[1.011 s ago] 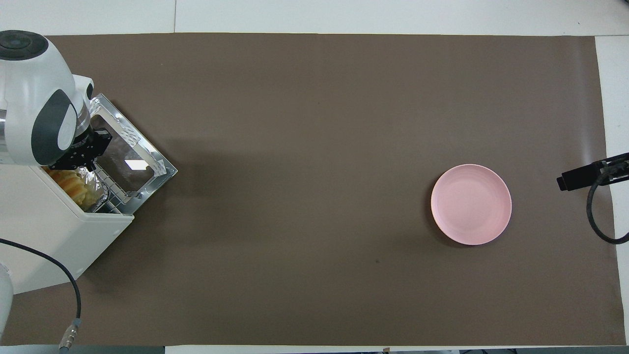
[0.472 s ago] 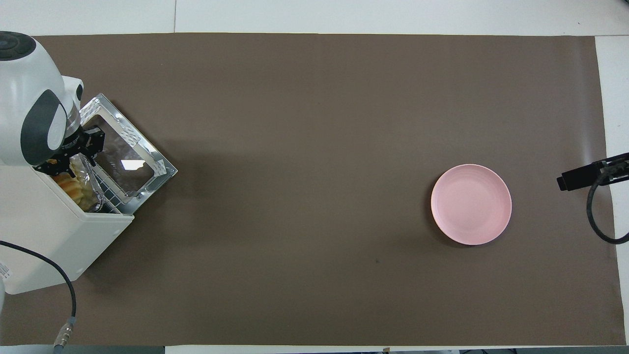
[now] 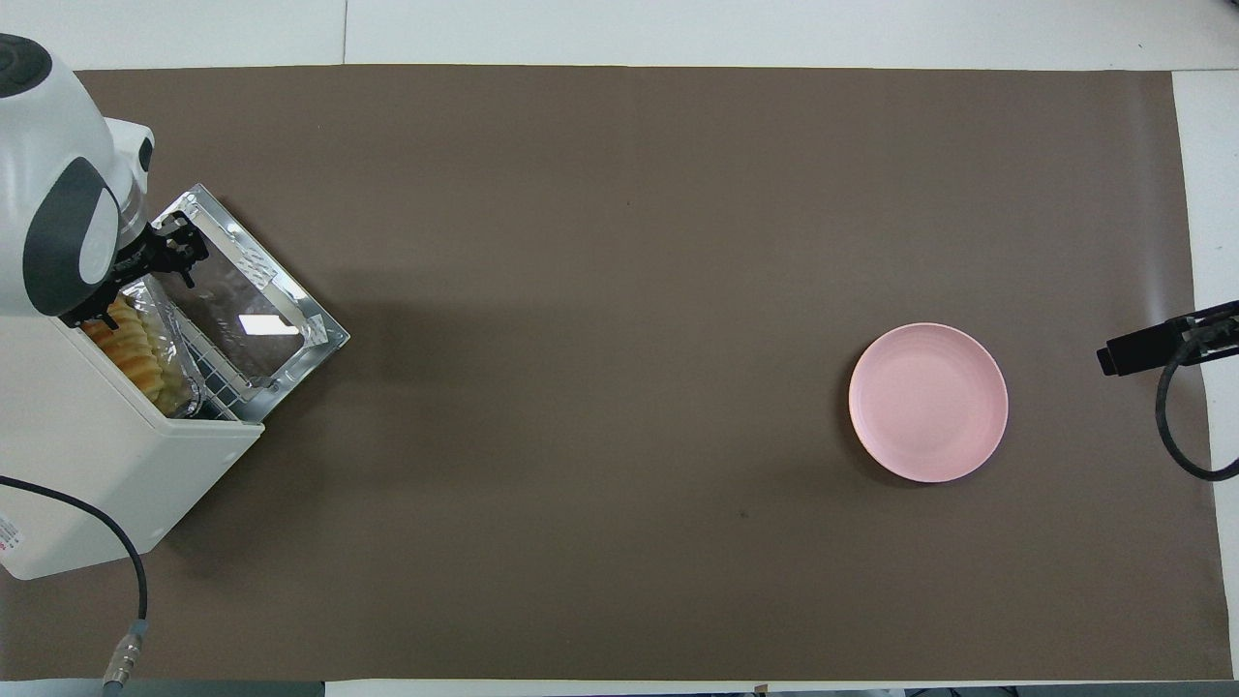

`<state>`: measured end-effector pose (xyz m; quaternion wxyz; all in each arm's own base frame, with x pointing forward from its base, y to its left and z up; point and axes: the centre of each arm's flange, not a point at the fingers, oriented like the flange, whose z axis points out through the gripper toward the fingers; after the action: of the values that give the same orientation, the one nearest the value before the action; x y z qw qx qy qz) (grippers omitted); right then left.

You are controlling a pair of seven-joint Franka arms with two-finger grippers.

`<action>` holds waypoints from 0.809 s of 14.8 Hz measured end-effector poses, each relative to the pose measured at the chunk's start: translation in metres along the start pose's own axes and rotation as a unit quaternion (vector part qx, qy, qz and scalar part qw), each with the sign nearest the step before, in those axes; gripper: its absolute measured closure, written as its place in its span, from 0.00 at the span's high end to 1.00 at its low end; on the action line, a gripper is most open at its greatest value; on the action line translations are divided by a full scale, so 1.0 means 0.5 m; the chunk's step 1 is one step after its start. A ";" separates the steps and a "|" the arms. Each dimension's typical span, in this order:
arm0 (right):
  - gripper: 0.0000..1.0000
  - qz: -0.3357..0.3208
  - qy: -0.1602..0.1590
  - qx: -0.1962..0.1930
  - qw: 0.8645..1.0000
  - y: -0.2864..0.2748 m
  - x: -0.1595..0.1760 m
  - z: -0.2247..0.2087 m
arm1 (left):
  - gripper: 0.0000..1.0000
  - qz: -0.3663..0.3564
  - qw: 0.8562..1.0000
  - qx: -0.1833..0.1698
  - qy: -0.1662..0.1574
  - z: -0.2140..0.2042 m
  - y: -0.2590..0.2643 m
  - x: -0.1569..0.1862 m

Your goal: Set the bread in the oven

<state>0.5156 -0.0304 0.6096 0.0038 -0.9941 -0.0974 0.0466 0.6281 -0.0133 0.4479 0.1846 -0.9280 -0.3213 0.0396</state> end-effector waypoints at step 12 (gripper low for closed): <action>1.00 0.000 0.000 0.000 1.000 0.000 0.000 0.000 | 1.00 0.258 0.958 -0.118 -0.048 -0.285 -0.256 -0.082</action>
<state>0.5156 -0.0304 0.6096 0.0038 -0.9941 -0.0974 0.0466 0.5487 0.0092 0.6257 0.0419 -0.9915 -0.0813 0.0926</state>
